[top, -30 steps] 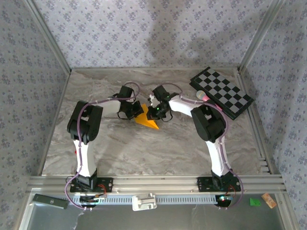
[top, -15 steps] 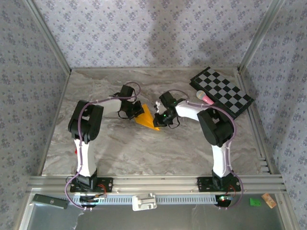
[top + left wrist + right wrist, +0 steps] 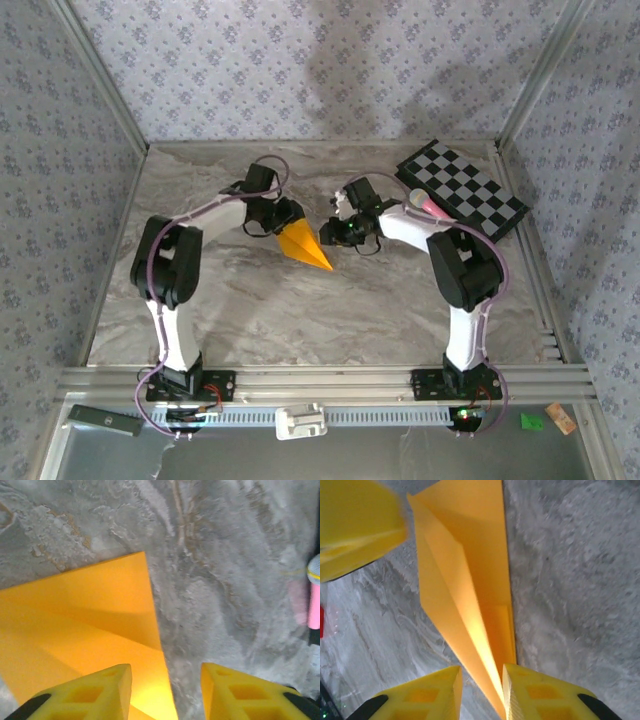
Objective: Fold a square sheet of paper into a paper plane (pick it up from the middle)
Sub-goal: Fourth fold the wing at the center of the table, then turn over the paper at the center of the table.
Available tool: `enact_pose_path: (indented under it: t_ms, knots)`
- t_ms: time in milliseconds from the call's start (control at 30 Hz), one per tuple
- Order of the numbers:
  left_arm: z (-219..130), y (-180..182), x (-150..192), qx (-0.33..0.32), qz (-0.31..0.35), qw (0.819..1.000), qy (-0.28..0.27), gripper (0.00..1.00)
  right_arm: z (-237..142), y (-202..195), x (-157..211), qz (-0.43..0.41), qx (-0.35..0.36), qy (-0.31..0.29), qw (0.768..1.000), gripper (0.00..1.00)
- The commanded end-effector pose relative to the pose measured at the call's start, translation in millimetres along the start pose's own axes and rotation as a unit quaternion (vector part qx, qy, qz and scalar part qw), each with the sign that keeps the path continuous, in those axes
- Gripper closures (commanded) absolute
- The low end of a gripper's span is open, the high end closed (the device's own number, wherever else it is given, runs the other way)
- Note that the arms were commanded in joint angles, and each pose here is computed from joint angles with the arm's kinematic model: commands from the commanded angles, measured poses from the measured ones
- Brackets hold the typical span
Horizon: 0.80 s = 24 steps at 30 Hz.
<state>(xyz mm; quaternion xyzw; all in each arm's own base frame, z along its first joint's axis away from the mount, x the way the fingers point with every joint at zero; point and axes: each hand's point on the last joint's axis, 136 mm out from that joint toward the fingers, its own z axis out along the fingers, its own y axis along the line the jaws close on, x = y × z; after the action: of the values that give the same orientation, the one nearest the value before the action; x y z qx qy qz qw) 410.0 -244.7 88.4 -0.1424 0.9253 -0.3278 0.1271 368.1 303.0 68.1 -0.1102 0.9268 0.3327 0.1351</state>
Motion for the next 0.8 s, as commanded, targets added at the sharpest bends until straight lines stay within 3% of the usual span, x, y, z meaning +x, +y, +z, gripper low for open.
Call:
enact_pose_path:
  t_ms: [0, 133, 433, 533, 633, 767]
  knots:
    - [-19, 11, -5, 0.005, -0.044, 0.999, -0.029, 0.54, 13, 7, -12, -0.007, -0.018, 0.005, 1.000, 0.70]
    - [-23, 33, 0, 0.013, -0.089, 0.995, -0.036, 0.51, 26, 12, -13, -0.021, -0.024, 0.025, 0.999, 0.69]
    - [-24, 54, 9, 0.015, -0.123, 0.992, -0.032, 0.49, 47, 18, -15, -0.024, -0.047, 0.048, 0.997, 0.72]
    - [-24, 55, 11, 0.021, -0.127, 0.991, -0.031, 0.49, 50, 22, -15, -0.025, -0.056, 0.049, 0.997, 0.77]
    - [-26, 52, 10, 0.035, -0.127, 0.991, -0.030, 0.49, 48, 26, -18, -0.026, -0.067, 0.041, 0.997, 0.88]
    - [-39, 35, 7, 0.082, -0.104, 0.990, -0.041, 0.49, 26, 45, -36, -0.029, -0.108, -0.016, 0.994, 0.94]
